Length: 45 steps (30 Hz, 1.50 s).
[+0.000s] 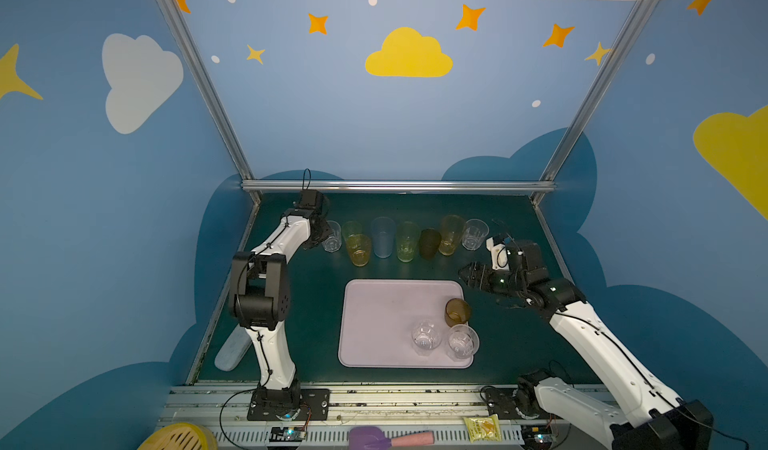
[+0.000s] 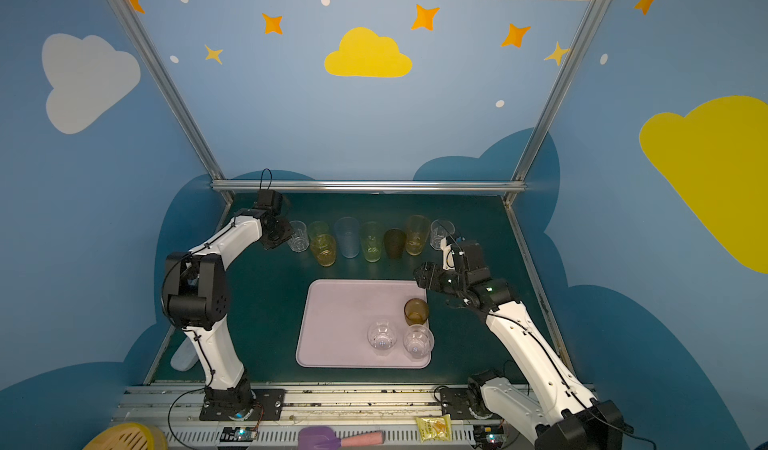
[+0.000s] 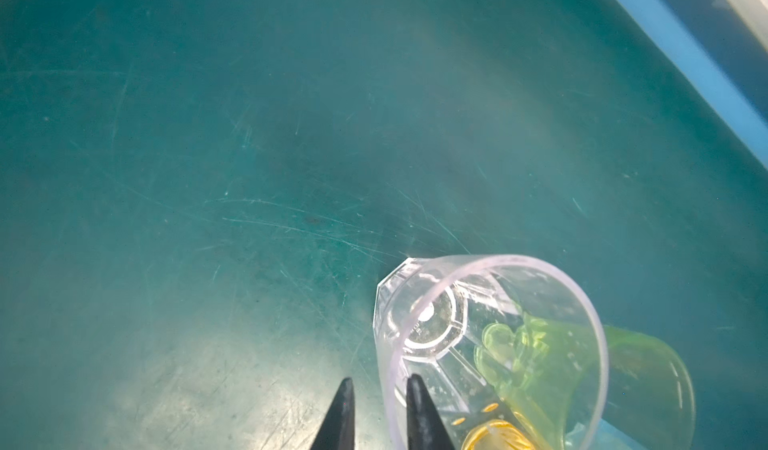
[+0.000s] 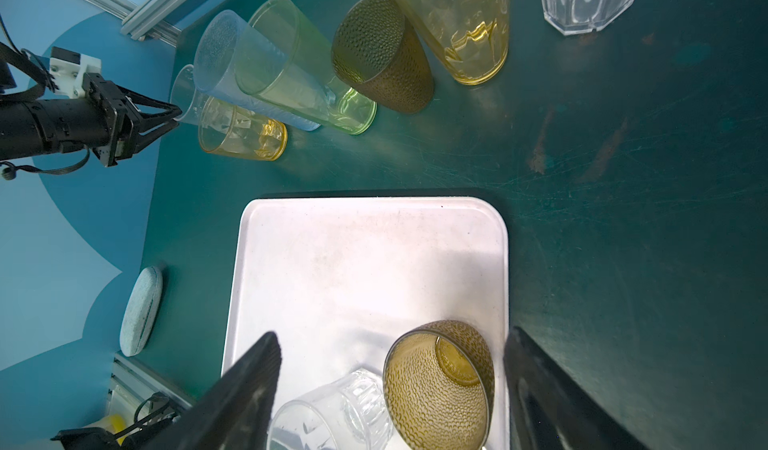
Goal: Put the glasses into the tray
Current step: 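Lift the clear faceted glass with the left gripper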
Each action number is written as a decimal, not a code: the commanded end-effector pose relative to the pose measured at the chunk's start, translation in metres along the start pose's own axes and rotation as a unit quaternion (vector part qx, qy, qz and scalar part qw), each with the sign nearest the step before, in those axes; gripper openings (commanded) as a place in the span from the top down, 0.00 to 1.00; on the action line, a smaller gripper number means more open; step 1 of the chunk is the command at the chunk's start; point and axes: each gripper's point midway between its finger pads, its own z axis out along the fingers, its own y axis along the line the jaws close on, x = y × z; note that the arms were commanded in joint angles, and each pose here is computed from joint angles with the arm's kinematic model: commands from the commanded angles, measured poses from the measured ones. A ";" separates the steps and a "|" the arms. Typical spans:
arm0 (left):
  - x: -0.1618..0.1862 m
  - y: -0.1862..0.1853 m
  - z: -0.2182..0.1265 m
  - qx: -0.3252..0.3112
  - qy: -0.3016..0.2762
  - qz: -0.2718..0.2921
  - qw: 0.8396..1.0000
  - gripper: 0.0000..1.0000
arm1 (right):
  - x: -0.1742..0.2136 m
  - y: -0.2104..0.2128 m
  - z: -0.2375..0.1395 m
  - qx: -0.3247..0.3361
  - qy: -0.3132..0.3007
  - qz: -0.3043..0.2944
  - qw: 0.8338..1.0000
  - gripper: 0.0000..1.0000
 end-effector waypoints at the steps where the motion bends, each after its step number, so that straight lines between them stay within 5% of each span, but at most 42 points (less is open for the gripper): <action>1: -0.001 0.003 0.005 -0.014 0.006 0.009 1.000 0.79 | 0.004 -0.003 0.001 0.001 0.007 0.009 1.000 0.16; 17: 0.000 0.002 0.005 -0.015 0.017 0.018 1.000 0.96 | 0.008 -0.001 0.001 -0.013 0.014 0.027 0.999 0.17; 29: 0.001 0.012 -0.052 0.009 -0.022 0.016 1.000 0.96 | 0.003 0.009 -0.007 -0.039 0.012 0.052 0.998 0.17; 45: 0.050 0.030 -0.116 0.058 -0.012 0.019 0.998 0.96 | 0.038 0.010 -0.016 -0.079 0.044 0.110 0.990 0.17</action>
